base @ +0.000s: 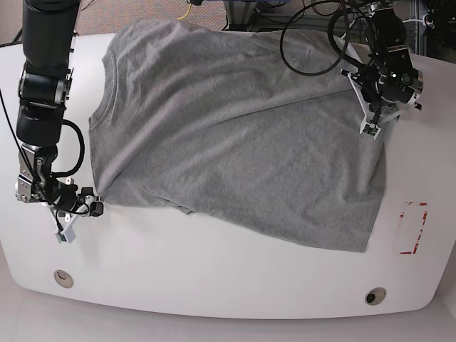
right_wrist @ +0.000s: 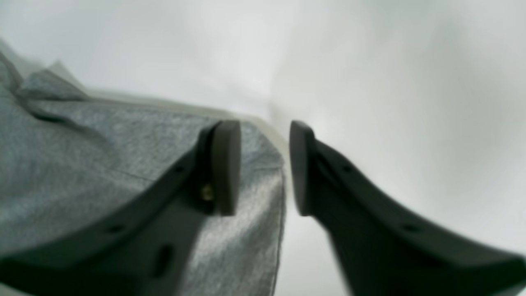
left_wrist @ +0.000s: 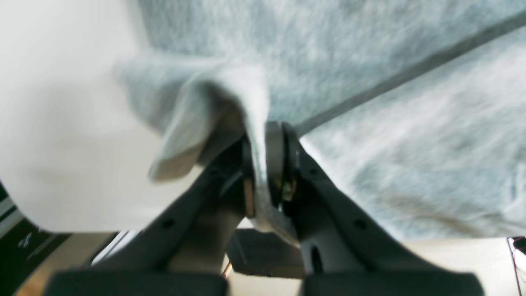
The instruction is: Layout the t-shirt on the table in an organized manner, then fold the t-shirt properly
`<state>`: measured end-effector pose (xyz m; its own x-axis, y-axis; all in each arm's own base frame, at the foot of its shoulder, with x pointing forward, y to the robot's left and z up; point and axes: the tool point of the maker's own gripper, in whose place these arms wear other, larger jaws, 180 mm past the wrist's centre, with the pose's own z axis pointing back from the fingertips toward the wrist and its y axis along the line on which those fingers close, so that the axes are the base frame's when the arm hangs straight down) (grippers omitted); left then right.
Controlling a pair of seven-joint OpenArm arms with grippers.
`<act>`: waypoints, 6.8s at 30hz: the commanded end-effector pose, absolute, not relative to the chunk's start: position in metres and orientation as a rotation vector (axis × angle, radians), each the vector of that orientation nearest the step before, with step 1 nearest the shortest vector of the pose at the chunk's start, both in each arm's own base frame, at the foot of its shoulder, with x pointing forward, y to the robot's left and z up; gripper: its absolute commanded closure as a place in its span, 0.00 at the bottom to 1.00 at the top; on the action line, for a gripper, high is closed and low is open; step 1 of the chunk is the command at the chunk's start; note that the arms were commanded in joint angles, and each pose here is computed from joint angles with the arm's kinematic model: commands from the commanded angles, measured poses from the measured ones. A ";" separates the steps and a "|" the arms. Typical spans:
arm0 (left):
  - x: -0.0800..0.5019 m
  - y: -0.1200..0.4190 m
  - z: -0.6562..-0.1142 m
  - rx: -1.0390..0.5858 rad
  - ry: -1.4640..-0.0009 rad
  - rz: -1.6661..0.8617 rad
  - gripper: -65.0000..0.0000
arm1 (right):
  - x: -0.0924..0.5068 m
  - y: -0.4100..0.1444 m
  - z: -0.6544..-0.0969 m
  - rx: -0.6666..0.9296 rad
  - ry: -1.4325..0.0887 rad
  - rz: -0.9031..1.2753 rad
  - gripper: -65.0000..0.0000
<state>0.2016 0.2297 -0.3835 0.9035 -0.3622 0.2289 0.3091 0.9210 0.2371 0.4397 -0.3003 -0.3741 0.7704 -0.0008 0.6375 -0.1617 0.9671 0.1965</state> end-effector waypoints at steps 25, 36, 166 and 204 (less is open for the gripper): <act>0.196 0.238 -0.381 0.225 -0.264 -0.362 1.00 | 0.354 -0.326 -0.394 0.352 -0.714 -0.073 0.27; 0.197 0.244 -0.378 0.242 -0.263 -0.368 1.00 | 0.348 -0.280 -0.419 0.447 -0.667 -0.080 0.27; 0.229 0.219 -0.370 0.183 -0.352 -0.334 1.00 | 0.138 -0.322 -0.391 0.046 -0.426 -0.194 0.00; 0.227 0.220 -0.371 0.184 -0.347 -0.335 1.00 | 0.131 -0.272 -0.429 0.266 -0.393 -0.227 0.00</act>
<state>0.2218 0.2169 -0.3785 0.8943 -0.3465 0.2831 0.2932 0.9318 0.2141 0.1465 -0.2731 -0.4163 0.8695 -0.2575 0.4216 0.1386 0.9463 0.2922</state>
